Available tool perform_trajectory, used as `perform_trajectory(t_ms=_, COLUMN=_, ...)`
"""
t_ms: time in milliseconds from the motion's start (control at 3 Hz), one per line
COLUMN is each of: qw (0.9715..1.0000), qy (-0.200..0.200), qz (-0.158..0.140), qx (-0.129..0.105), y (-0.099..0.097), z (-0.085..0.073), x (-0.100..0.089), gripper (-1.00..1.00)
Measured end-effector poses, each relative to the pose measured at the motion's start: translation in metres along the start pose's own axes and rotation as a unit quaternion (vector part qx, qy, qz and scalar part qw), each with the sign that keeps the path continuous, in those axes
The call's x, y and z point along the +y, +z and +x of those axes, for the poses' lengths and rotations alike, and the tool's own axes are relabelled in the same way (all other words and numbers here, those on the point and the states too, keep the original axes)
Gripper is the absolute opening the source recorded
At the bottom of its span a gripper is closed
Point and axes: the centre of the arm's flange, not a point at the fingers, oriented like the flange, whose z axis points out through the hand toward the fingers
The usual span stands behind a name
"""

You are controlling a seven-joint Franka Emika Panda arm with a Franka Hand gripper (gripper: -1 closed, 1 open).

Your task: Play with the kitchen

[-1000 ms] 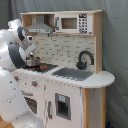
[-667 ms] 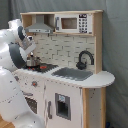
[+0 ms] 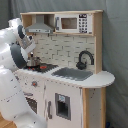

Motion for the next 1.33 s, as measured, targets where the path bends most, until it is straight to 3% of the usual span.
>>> perform_trajectory(t_ms=667, qw=0.9999, qy=-0.006, qz=-0.001, qx=-0.010, y=0.008, z=0.018, x=-0.005, gripper=1.00)
perform_trajectory(t_ms=1333, qw=0.9997, qy=-0.015, qz=-0.009, qx=-0.018, y=0.030, z=0.045, x=-0.007, gripper=1.00)
